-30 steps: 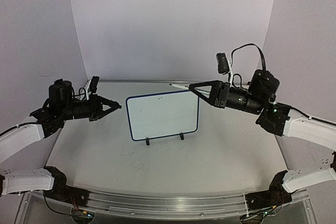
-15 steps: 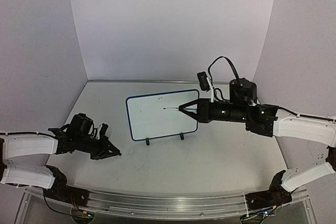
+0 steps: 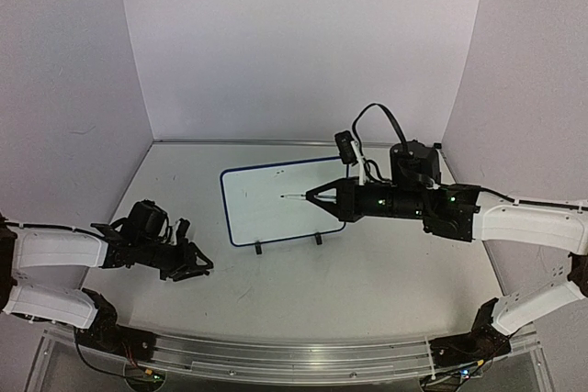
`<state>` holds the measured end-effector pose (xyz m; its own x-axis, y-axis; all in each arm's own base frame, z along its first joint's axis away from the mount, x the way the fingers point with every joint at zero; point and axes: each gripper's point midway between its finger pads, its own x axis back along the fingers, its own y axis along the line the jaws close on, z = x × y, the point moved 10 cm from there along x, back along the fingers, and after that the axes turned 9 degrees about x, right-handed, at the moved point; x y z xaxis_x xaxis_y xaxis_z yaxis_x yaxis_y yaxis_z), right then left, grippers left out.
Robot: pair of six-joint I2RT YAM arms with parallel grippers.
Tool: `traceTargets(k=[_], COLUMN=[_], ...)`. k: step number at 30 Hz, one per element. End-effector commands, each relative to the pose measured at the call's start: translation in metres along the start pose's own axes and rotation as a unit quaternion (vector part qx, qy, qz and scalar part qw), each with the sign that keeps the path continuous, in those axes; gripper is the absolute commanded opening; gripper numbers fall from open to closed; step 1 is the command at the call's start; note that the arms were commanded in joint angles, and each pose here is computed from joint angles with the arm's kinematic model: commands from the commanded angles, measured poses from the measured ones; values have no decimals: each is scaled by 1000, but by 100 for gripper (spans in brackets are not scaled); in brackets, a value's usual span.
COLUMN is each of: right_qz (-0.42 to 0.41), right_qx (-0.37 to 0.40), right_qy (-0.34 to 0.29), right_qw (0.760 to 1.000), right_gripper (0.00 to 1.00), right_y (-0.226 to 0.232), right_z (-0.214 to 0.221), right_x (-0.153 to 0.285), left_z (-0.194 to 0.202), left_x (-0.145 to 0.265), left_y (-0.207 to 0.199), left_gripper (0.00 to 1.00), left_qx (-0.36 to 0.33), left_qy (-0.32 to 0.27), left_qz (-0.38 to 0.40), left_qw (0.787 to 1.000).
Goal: Write a sentence on the whiteboard
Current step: Place the pen cap at the center of the board, then hold the whiteboard with the whiteboard.
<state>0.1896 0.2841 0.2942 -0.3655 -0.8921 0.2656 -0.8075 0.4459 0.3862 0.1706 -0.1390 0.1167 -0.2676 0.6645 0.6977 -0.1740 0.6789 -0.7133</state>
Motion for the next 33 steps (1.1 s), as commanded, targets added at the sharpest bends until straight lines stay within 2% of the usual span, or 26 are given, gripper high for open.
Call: traceTargets(k=[1, 11, 17, 21, 25, 33], right_qz=[8, 19, 18, 17, 15, 4], right_qx=[10, 10, 10, 14, 23, 5], right_qy=[-20, -22, -22, -20, -18, -20], right_qw=[1000, 1000, 1000, 1000, 999, 1000], right_gripper=[0, 0, 0, 0, 0, 0], right_y=[2, 0, 1, 3, 8, 11], right_z=[-11, -9, -9, -8, -7, 2], right_x=[0, 1, 1, -1, -5, -30], left_z=[-4, -5, -9, -22, -41, -83], left_x=[0, 6, 19, 48, 72, 85], left_y=[-6, -8, -18, -47, -81, -145], left_gripper=[45, 75, 80, 85, 86, 86], left_qx=[-5, -5, -22, -80, -150, -308], left_qy=[-12, -21, -41, -71, -66, -50], left_qz=[5, -6, -24, -33, -34, -19], left_qw=[1000, 1000, 999, 994, 986, 950])
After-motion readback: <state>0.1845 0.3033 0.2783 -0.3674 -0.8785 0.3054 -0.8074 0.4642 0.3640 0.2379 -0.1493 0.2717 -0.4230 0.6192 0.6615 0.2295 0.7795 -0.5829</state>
